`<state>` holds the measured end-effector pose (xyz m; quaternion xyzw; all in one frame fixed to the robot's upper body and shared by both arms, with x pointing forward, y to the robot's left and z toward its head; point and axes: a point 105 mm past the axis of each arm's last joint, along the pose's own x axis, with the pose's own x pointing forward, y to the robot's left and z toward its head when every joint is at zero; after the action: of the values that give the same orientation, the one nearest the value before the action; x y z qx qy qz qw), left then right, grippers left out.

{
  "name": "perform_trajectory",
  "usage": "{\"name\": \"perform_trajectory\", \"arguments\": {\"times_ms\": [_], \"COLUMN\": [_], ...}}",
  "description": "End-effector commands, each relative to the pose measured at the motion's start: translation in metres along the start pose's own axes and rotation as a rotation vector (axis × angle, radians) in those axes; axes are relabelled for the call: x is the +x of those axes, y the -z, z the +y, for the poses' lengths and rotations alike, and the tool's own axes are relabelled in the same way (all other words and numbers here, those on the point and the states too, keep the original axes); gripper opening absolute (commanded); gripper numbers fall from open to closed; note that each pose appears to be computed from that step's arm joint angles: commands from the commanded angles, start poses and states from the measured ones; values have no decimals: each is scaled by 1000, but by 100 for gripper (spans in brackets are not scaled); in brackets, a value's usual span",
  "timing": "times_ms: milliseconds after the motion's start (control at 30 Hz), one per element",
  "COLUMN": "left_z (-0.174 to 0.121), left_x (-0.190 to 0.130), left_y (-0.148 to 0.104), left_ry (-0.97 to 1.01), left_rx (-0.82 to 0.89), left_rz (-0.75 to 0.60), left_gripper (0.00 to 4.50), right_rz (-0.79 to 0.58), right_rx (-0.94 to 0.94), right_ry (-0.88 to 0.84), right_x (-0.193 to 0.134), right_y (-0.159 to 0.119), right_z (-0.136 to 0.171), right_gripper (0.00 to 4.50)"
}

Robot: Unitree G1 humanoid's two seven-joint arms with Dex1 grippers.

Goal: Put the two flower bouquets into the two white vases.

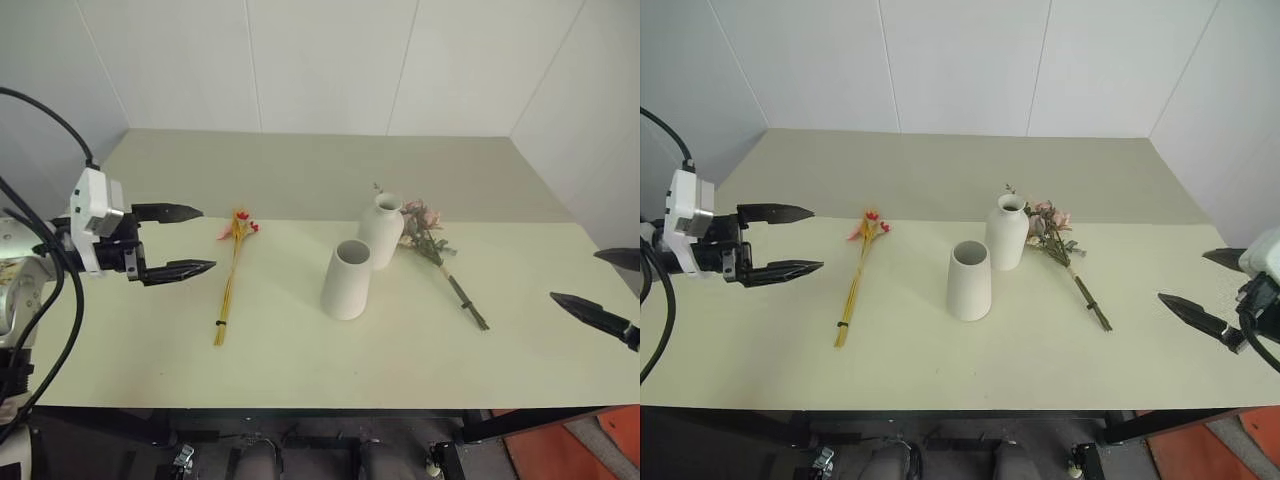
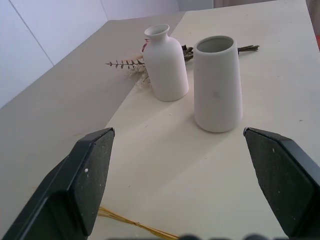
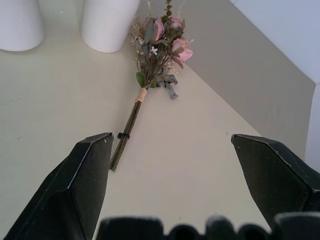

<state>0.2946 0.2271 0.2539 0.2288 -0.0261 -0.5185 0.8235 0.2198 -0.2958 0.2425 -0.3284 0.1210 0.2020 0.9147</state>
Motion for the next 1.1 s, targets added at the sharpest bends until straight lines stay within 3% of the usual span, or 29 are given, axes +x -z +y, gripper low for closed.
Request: {"name": "perform_trajectory", "arguments": {"times_ms": [33, 400, 533, 700, 1067, 1100], "left_z": [3, 1, -2, -10, -19, -20], "left_x": [-3, 7, 25, 44, 50, 50], "left_y": [-11, -13, -16, -23, -26, -26], "left_ry": [-3, 32, 77, 141, 167, 166], "left_rx": [49, 51, 52, 56, 47, 46], "left_rz": [-9, -27, -65, -98, -90, -88], "left_gripper": [450, 450, 450, 450, 450, 450], "right_rz": [-3, 40, 32, 163, 253, 260], "right_rx": [-79, 22, 142, 178, 323, 329], "right_ry": [38, 12, -59, -111, -125, -132], "right_x": [-6, 9, 60, 132, 216, 220], "right_y": [-6, 0, 0, 13, 22, 22], "right_z": [1, -2, 2, 7, 3, 3], "right_gripper": [445, 445, 445, 445, 445, 408]}}
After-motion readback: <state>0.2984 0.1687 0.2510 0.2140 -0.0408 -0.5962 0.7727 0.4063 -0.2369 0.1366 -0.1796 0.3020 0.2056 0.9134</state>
